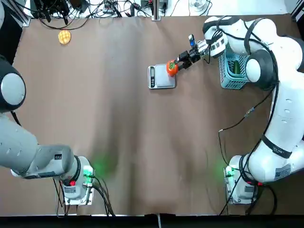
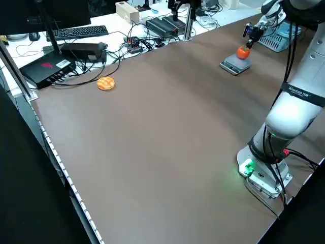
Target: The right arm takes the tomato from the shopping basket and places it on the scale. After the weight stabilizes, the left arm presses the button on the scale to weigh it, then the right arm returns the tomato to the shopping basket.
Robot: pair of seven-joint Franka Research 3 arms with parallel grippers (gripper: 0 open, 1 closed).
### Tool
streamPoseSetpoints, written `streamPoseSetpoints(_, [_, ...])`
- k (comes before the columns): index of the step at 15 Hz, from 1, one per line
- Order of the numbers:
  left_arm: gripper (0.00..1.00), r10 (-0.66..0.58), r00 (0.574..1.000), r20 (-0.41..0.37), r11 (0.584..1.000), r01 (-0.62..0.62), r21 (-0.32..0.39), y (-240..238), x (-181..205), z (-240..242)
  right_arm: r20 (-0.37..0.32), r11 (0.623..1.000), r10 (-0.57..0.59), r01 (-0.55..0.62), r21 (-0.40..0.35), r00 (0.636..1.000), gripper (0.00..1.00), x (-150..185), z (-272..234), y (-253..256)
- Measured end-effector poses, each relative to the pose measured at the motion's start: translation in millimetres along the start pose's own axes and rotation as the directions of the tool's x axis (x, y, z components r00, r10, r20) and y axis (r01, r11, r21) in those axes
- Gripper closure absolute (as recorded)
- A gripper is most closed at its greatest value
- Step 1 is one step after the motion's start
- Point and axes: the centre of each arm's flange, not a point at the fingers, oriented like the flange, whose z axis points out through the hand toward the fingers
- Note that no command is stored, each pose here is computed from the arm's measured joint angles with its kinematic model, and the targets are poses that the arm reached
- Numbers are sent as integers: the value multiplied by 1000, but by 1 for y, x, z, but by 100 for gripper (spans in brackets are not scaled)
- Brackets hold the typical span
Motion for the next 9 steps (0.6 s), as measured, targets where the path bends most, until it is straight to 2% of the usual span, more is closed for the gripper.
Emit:
streamPoseSetpoints(5, [0,-88,995,-37,996,88,-1,-11,-17,-7,10,1000,3,-3,0,1000,0,-4,15,0])
streamPoseSetpoints(9, [0,-111,990,-81,993,109,-38,-22,-30,4,12,1000,5,-5,-6,1000,1,-7,18,9])
